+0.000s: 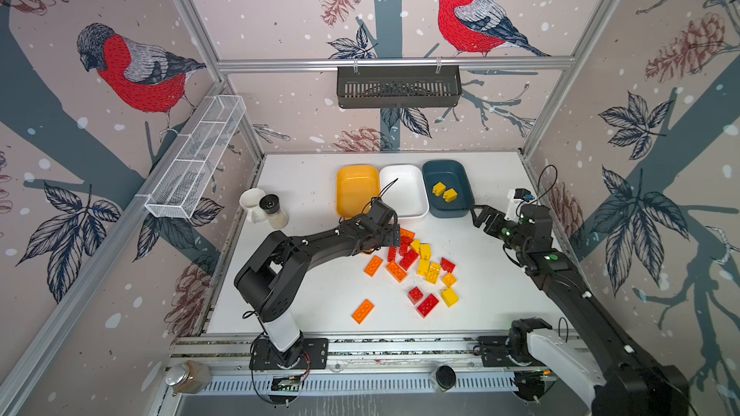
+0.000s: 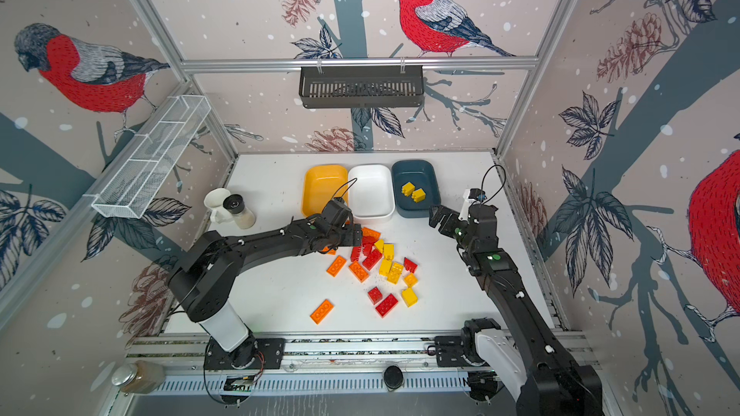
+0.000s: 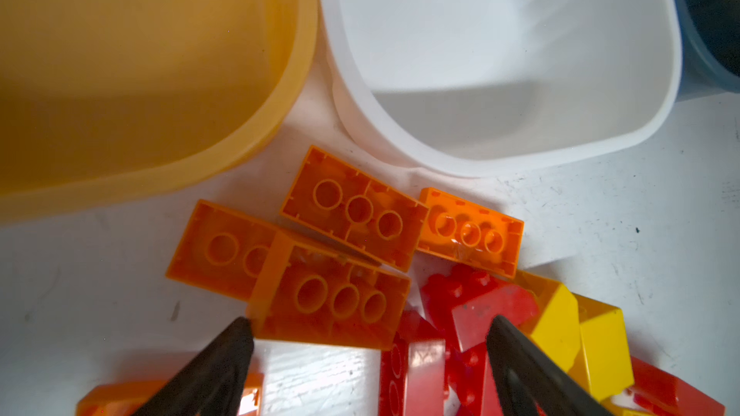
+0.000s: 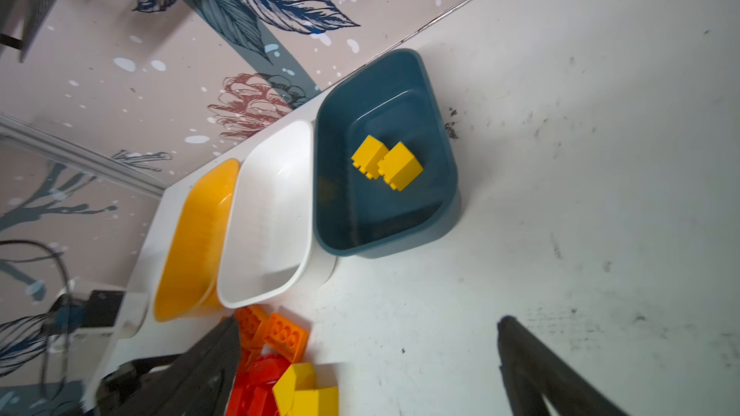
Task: Sort the legos into containers by color
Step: 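Move the yellow brick into the teal tub and open the right gripper, then lower the left gripper onto an orange brick while right gripper withdraws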
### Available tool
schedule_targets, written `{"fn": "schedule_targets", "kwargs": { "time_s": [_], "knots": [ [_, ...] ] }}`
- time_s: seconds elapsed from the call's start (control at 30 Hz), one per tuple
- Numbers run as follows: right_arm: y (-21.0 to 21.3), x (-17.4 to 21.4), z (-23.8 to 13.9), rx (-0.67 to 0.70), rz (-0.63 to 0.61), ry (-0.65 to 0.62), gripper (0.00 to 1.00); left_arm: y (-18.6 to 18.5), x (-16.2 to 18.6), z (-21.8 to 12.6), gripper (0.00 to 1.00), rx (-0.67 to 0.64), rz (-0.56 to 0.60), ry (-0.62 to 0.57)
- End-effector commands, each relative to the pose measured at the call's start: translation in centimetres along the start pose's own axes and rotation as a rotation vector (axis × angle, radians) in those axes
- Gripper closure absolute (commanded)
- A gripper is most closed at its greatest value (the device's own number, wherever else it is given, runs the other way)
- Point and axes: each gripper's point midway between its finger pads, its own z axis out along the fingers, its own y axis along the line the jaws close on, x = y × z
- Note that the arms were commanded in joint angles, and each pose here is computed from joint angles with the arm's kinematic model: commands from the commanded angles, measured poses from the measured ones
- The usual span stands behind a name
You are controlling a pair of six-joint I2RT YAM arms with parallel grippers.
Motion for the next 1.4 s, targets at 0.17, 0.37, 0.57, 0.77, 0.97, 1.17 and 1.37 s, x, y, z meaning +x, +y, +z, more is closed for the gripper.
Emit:
{"fn": "schedule_targets", "kwargs": {
  "time_s": [0.17,0.37,0.57,0.77,0.97,1.17,1.37],
  "knots": [
    [-2.1,2.4,-0.6,0.064,0.104,0.127,0.01,-0.5,-0.1,1.1,0.15,-0.023,0.021,0.023],
    [-2.6,3.7,0.4,0.082,0.116,0.208,0.0,-0.4,0.1,1.3,0.18,-0.026,0.029,0.03],
    [-2.8,3.9,0.9,0.092,0.116,0.232,0.01,-0.2,0.3,1.4,0.23,-0.041,0.034,0.03],
    [-2.5,3.5,0.9,0.079,0.113,0.212,0.01,0.3,-0.2,1.7,0.23,-0.108,0.052,0.013],
    [-2.6,3.5,0.8,0.08,0.109,0.205,0.01,0.0,-0.5,2.4,0.2,-0.177,0.163,0.023],
    [-2.8,3.7,0.9,0.085,0.113,0.205,0.0,0.9,0.0,2.9,0.22,-0.248,0.184,0.053],
    [-2.9,3.9,0.7,0.086,0.111,0.203,0.01,3.0,0.2,1.6,0.33,-0.356,0.185,0.036]
  ]
}}
